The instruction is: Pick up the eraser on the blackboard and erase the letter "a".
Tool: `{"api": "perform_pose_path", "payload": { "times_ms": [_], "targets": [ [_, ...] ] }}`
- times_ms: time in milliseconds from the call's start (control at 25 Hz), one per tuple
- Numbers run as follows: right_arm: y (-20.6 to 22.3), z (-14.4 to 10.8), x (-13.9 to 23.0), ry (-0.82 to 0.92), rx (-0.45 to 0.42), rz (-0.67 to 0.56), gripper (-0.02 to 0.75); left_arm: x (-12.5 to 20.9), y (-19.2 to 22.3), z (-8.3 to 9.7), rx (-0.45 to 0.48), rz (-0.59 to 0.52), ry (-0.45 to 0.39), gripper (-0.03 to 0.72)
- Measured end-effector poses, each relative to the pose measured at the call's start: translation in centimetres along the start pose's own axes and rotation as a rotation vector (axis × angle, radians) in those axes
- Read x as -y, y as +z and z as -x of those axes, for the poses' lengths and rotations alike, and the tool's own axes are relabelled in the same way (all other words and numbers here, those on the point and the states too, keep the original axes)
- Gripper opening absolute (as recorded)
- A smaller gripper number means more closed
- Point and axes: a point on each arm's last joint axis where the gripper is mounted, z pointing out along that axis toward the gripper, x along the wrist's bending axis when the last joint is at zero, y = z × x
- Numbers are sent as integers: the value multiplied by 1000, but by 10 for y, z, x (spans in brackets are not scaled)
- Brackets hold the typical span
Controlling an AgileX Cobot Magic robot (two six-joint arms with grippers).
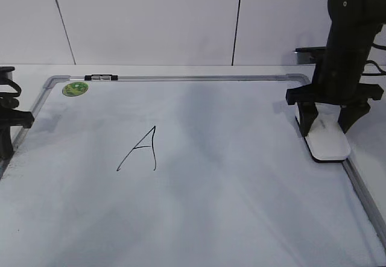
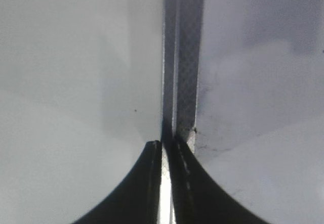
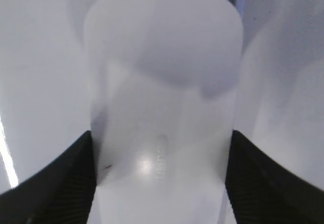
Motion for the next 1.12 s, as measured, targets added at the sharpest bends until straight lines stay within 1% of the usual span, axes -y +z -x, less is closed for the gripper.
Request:
{"api": "perform_pose_path", "payload": {
  "times_ms": [400, 760, 1120],
  "targets": [
    [4, 0, -1, 0, -1, -11, 554, 0, 0, 0, 0, 0, 0, 33],
    [5, 0, -1, 0, 1, -12, 591, 0, 0, 0, 0, 0, 0, 33],
    [5, 0, -2, -4, 1, -10, 594, 0, 0, 0, 1, 0, 0, 33]
  ]
}}
